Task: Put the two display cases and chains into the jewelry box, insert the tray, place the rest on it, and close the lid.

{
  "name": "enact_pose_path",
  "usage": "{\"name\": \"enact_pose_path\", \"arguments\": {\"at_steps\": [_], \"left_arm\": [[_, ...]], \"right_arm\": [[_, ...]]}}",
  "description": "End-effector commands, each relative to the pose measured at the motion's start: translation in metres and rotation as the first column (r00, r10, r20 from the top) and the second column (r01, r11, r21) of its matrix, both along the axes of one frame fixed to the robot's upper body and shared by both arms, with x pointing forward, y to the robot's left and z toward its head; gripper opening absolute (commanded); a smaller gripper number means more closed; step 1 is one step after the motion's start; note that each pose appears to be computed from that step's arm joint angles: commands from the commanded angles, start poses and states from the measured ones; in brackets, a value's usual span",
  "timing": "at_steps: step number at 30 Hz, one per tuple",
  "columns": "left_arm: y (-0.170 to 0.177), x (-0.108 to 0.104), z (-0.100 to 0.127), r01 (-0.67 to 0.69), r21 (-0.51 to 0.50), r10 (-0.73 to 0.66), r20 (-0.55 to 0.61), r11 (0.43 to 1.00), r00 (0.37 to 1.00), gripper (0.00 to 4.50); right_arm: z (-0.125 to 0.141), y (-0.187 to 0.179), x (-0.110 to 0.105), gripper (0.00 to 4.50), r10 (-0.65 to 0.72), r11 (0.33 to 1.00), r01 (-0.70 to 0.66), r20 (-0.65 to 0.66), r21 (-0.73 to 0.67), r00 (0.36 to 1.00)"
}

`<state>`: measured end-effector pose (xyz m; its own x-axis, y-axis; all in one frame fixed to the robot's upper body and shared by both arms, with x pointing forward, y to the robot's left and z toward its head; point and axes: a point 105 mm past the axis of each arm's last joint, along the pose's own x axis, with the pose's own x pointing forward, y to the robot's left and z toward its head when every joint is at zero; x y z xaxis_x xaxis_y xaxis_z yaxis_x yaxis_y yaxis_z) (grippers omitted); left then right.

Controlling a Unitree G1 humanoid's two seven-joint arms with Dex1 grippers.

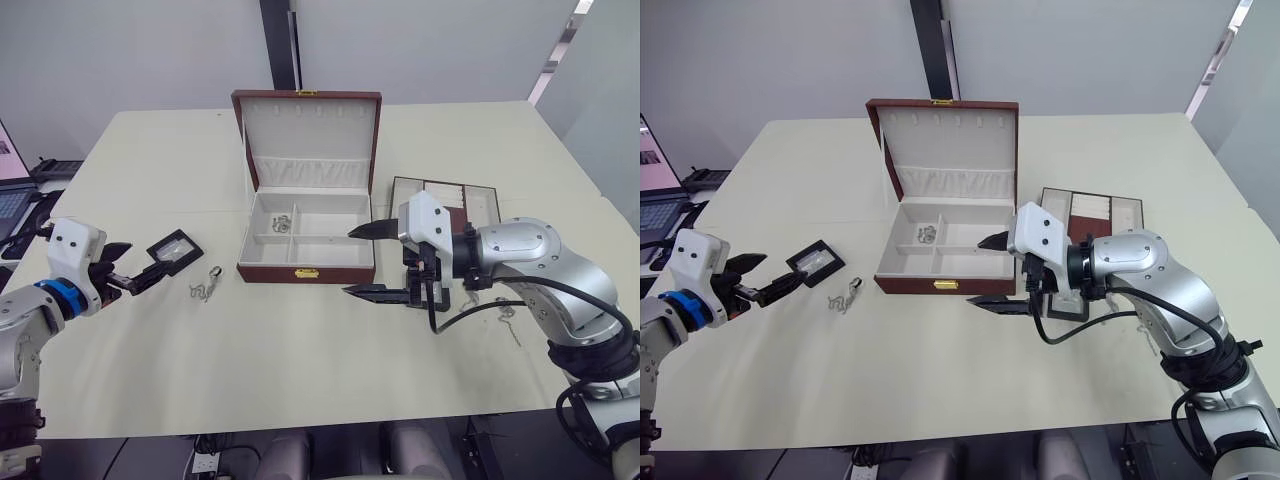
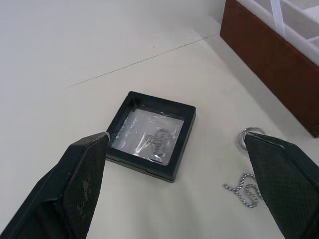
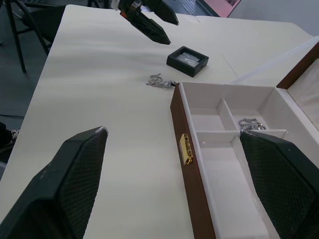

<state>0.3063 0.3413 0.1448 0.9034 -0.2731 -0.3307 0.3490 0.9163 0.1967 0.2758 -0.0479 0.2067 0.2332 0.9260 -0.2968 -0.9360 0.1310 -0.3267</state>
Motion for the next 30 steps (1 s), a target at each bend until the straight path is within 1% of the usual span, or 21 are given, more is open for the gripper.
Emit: {"name": "enact_pose_path", "arguments": {"at_steps": [1,6,10,13,18,21,27,30], "left_arm": [[0.0,0.005,0.005,0.043,0.083,-0.04,-0.029,0.996,0.999,4.48],[0.003,0.019,0.003,0.057,0.115,-0.05,-0.061,0.992,0.997,4.48],[-0.001,0.028,-0.003,0.096,0.113,-0.086,-0.096,0.989,0.992,4.48],[-0.001,0.04,-0.005,0.092,0.107,-0.082,-0.096,0.99,0.992,4.48],[-0.004,0.048,-0.008,0.123,0.106,-0.11,-0.116,0.987,0.987,4.48],[-0.002,0.047,-0.016,0.137,0.12,-0.117,-0.157,0.983,0.981,3.91],[0.004,0.047,-0.023,0.129,0.133,-0.104,-0.18,0.983,0.978,2.0],[0.003,0.049,-0.02,0.132,0.123,-0.111,-0.161,0.984,0.981,1.01]], "right_arm": [[0.012,0.006,-0.001,4.5,-0.006,1.0,0.005,0.065,0.005,0.998],[0.014,0.01,0.001,4.5,-0.021,1.0,0.02,0.066,0.018,0.998],[0.014,0.013,0.002,4.5,-0.023,0.999,0.021,0.063,0.024,0.998],[0.014,0.015,0.002,4.5,-0.022,0.999,0.02,0.063,0.028,0.998],[0.015,0.017,0.001,4.5,-0.023,0.999,0.021,0.061,0.032,0.998],[0.015,0.017,0.001,4.5,-0.027,0.999,0.025,0.059,0.035,0.998],[0.015,0.017,0.001,4.5,-0.034,0.999,0.031,0.056,0.044,0.998],[0.015,0.018,0.001,4.5,-0.034,0.998,0.031,0.057,0.046,0.998]]}}
